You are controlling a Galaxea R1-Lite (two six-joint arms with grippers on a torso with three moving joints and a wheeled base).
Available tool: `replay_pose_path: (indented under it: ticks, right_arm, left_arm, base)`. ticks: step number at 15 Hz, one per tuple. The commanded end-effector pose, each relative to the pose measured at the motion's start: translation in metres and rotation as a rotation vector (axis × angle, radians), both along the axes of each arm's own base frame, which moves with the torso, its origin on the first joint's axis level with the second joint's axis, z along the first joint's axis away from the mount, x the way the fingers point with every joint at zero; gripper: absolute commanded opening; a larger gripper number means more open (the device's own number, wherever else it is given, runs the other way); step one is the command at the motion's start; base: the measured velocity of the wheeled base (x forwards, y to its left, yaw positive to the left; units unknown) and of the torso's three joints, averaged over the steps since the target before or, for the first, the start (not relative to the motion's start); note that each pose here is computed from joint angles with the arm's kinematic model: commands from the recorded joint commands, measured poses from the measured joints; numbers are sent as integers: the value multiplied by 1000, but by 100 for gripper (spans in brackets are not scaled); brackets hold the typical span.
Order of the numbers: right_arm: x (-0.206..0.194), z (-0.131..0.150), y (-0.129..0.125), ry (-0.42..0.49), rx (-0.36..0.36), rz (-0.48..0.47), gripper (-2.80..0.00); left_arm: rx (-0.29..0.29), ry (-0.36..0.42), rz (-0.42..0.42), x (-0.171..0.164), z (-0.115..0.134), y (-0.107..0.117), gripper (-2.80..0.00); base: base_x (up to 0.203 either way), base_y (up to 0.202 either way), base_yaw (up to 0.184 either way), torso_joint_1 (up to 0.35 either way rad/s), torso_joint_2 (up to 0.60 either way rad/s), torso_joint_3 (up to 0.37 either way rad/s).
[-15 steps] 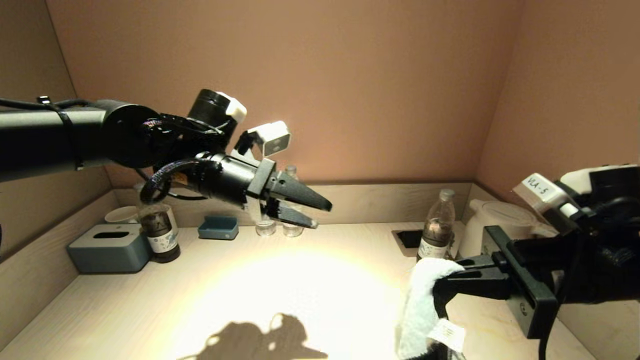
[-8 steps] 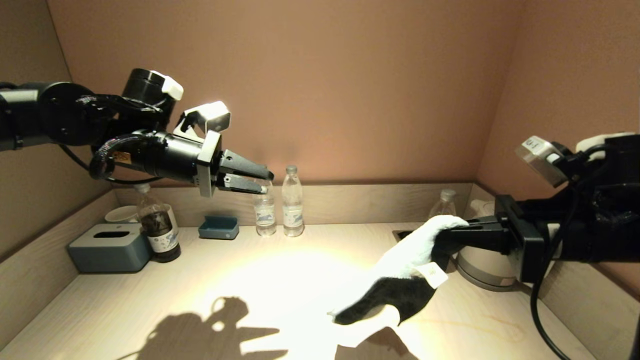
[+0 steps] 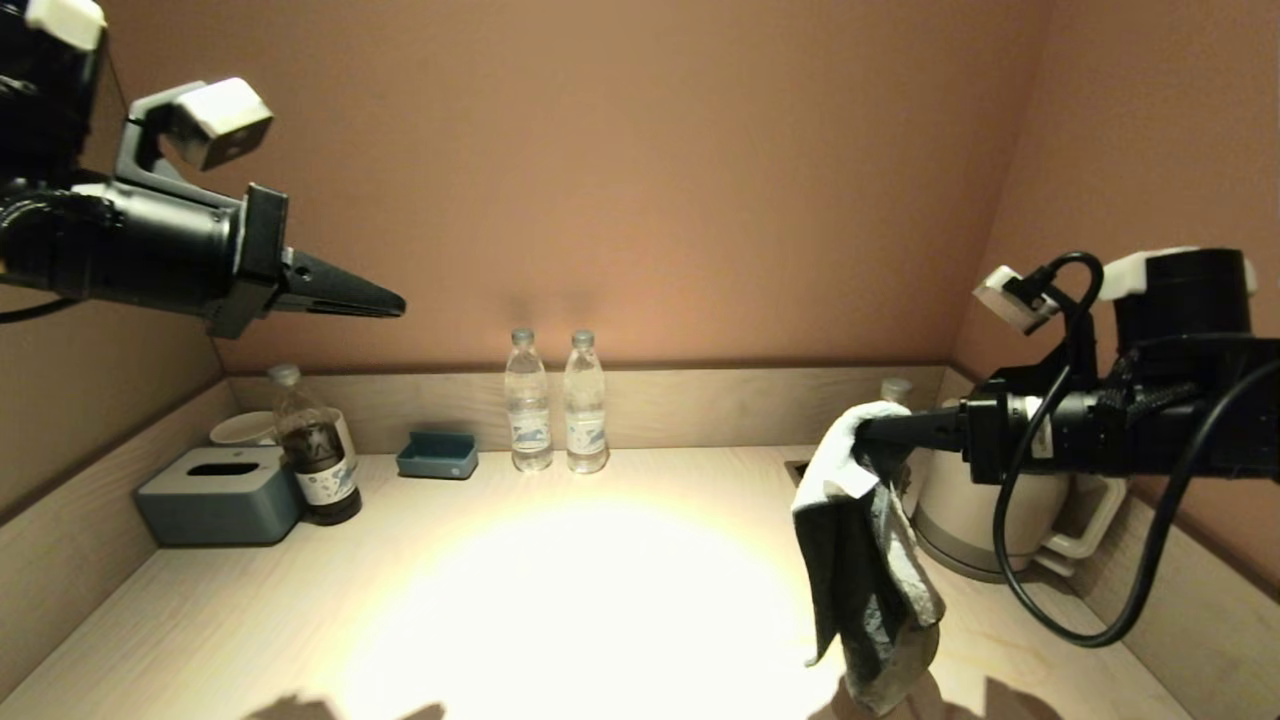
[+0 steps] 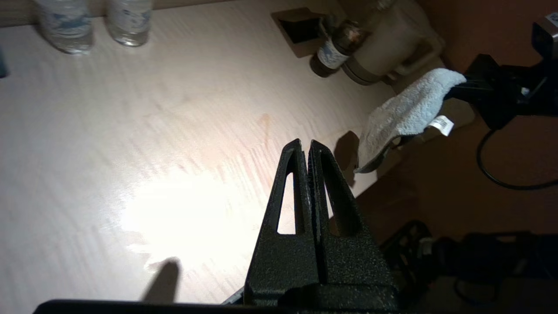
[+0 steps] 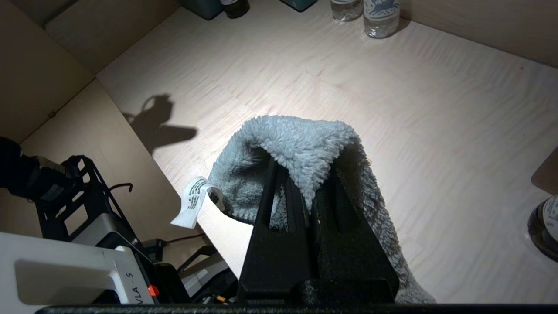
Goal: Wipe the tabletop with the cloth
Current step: Sweep the stains on the table
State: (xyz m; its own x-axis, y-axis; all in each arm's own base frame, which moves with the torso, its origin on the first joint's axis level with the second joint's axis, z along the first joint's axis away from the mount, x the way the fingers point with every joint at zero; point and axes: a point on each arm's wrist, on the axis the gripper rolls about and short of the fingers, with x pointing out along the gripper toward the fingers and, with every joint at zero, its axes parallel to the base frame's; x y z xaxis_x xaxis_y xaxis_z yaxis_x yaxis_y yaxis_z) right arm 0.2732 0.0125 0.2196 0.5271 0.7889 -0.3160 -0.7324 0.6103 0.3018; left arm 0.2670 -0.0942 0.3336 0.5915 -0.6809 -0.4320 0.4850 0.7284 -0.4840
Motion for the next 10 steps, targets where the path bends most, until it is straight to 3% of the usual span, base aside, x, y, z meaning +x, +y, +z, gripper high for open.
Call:
replay_pose_path:
  ticks: [1,3,6,8,10]
  right_arm:
    - [12,-12,-1,153,7,-171,-280]
    - [16,-14,0,172,13,-184,-280]
    - [22,-10,0,198,31,-226,-280]
    - [24,-15,1,215,11,-255,-280]
    - [26,-25,10,276,-41,-291,-280]
  left_arm:
    - [70,-143,231,-50,28,21,-280]
    - [102,-211,358,-75,37,32,-280]
    - [112,-361,589,-149,53,61,-280]
    - [155,-369,707,-174,40,71,-280]
    - [155,-388,769,-216,16,86,-280]
  base:
    - [0,0,0,0,0,0]
    - [0,0,0,0,0,0]
    - [0,0,0,0,0,0]
    - [0,0,0,0,0,0]
    - [0,0,0,0,0,0]
